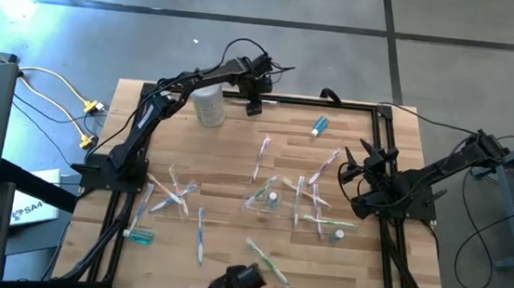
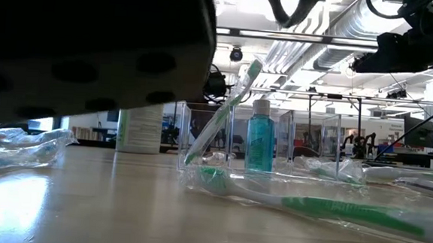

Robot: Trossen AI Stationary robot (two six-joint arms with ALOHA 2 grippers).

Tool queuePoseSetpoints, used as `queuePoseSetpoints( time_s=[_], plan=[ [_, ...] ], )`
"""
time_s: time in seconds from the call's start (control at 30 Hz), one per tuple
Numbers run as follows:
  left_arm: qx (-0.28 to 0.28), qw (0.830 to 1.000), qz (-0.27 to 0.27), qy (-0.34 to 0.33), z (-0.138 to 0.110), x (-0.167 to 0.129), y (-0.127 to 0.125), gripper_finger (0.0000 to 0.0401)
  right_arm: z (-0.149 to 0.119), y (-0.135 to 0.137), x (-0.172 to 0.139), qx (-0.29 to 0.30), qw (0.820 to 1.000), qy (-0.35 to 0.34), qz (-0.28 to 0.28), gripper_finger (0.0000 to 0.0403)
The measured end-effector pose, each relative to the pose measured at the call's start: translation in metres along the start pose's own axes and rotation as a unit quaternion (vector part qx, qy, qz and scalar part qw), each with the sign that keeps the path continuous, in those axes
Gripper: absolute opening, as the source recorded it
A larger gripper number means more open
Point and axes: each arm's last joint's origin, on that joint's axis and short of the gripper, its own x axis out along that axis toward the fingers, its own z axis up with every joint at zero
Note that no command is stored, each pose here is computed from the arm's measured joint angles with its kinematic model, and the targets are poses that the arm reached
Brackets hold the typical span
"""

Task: Pick & Place toothbrushing station
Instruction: Put the orange toothbrush into the right section of the transparent organizer

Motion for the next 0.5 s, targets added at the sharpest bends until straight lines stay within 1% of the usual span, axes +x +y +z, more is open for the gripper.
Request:
queuePoseSetpoints(
  time_s=[0.37,0.43,0.5],
  plan=[
    [0.002,1.000,0.011,0.006,0.0011,0.0006,-0.0029,0.0243,-0.0001,0.0000,0.0000,0.000,1.000,0.002,0.001,0.0236],
    [0.010,0.999,0.031,0.017,0.0018,0.0013,-0.0051,0.0243,-0.0001,0.0001,0.0000,0.000,1.000,0.002,0.001,0.0236],
    [0.022,0.996,0.072,0.045,0.0011,0.0018,-0.0074,0.0243,-0.0001,0.0000,0.0000,0.000,1.000,0.002,0.001,0.0236]
  ],
)
